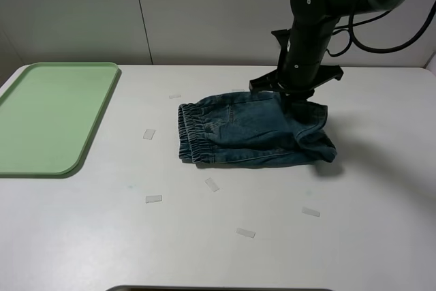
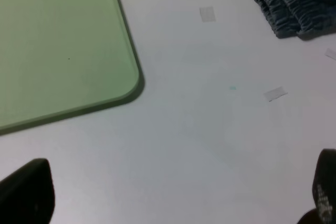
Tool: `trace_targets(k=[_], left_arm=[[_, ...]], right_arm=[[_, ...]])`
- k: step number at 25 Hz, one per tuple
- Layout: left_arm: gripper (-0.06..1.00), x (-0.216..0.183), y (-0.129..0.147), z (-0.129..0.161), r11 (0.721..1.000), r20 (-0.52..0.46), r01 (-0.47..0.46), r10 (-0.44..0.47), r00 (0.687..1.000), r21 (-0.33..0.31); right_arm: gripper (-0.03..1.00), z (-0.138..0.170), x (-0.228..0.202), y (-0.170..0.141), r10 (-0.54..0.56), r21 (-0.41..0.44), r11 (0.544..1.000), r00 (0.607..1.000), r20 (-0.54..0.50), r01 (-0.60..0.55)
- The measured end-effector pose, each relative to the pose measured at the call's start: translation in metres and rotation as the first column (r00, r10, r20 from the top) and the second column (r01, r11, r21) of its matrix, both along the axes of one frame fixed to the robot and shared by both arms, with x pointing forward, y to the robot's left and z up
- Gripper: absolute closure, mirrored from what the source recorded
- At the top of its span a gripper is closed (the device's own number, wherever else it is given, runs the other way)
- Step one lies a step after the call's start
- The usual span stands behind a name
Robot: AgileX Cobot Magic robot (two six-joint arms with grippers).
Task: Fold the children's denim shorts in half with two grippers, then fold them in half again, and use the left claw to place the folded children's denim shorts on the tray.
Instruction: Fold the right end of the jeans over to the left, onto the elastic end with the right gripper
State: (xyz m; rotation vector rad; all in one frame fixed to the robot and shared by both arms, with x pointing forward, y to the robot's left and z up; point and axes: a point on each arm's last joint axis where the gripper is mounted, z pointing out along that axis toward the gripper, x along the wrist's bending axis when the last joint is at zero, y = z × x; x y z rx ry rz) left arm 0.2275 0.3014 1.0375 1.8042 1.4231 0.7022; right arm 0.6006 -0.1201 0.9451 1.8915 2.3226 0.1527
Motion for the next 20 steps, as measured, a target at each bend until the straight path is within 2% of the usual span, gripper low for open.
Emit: trace_targets(k=[8, 17, 20], left_arm=[[-0.05, 0.000, 0.000, 0.000, 1.000, 0.000, -0.001, 0.001, 1.000, 0.002], [-0.05, 0.001, 0.004, 0.000, 0.999, 0.010, -0.029, 0.028, 1.000, 0.042], [-0.05, 0.001, 0.005, 0.000, 0.999, 0.011, -0.030, 0.030, 1.000, 0.044]], right_arm=[[0.93, 0.002, -0.011, 0.038, 0.070, 0.081, 0.994, 0.995, 0.067, -0.075], [0.93, 0.002, -0.019, 0.055, 0.096, 0.134, 0.985, 0.993, 0.072, -0.105], [0.82, 0.003, -0.021, 0.060, 0.154, 0.145, 0.976, 0.984, 0.090, -0.166]])
